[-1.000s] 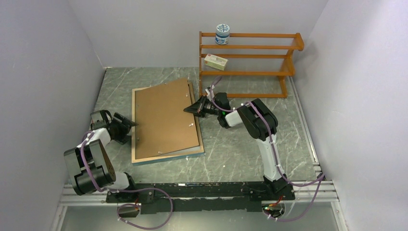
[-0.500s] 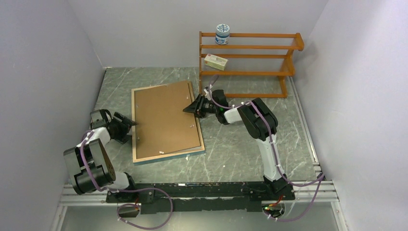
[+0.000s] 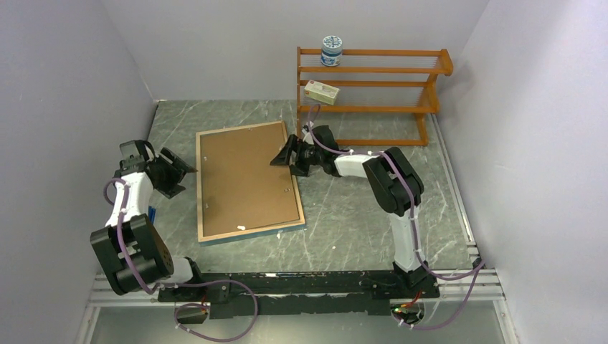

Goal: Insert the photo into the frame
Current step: Place the photo frame item in the photo frame.

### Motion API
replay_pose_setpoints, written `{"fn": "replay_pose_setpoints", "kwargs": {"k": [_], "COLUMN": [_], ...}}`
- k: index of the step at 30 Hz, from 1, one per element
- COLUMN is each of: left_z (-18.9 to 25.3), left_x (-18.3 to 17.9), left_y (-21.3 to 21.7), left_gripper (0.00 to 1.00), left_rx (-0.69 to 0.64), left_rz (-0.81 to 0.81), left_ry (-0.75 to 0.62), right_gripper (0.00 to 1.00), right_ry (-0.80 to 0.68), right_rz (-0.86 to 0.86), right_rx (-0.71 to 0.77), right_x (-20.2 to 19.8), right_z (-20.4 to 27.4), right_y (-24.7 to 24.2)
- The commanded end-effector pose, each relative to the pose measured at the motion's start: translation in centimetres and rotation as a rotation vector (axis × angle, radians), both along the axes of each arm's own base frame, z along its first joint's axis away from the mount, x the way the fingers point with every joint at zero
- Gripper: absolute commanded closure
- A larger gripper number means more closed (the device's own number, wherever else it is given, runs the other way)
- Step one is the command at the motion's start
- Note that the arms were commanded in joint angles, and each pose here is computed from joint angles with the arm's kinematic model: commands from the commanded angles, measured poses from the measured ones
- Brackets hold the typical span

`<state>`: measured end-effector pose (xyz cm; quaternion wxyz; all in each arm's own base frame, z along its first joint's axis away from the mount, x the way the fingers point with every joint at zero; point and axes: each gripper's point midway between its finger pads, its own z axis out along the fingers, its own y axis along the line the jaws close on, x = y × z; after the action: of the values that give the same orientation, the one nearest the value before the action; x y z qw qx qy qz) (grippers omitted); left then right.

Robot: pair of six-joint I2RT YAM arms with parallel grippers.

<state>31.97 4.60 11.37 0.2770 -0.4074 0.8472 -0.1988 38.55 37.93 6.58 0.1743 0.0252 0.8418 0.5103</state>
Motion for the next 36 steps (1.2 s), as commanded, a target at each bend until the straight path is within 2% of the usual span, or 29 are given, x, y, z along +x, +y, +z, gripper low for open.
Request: {"fn": "replay_pose_setpoints", "kwargs": {"k": [1,9,14,22,27,36], "left_z": [0.2,-0.4,-2.1,-4.8,-6.1,-6.3], "left_x": [-0.9,0.2,0.7,1.5,1.4,0.7], "left_y": [0.0,-0.6,0.6,-1.2,-2.8,-6.4], "left_gripper": [0.25,0.25,0.25,0.24,0.26,0.29], "left_rx": [0.028,-0.023,0.031,-0.039,-0.097,-0.166], "left_rz": [-0.028,-0.015,0.046,0.015,-0.038,-0.141], "left_ry": [0.036,-0.036,-0.017,-0.018,0.002,0.005], "right_gripper": [0.15,0.09,0.06,0.07,0.12,0.29], "right_ry": [-0.068,-0.116,-0.098,-0.051,-0.039,-0.029], "right_rz": [-0.031,-0.075,-0.089,-0.030,0.020,0.102], "right_rx": [-0.111,-0.277,-0.357,-0.341,-0.302,-0.194], "right_x": [1.2,1.3,0.6,-0.4,-0.5,-2.8], "right_z": [2.2,2.6,1.3,-0.1,-0.2,0.6], "right_y": [-1.0,-3.7,-5.1,-4.4,-3.1,-2.2]}}
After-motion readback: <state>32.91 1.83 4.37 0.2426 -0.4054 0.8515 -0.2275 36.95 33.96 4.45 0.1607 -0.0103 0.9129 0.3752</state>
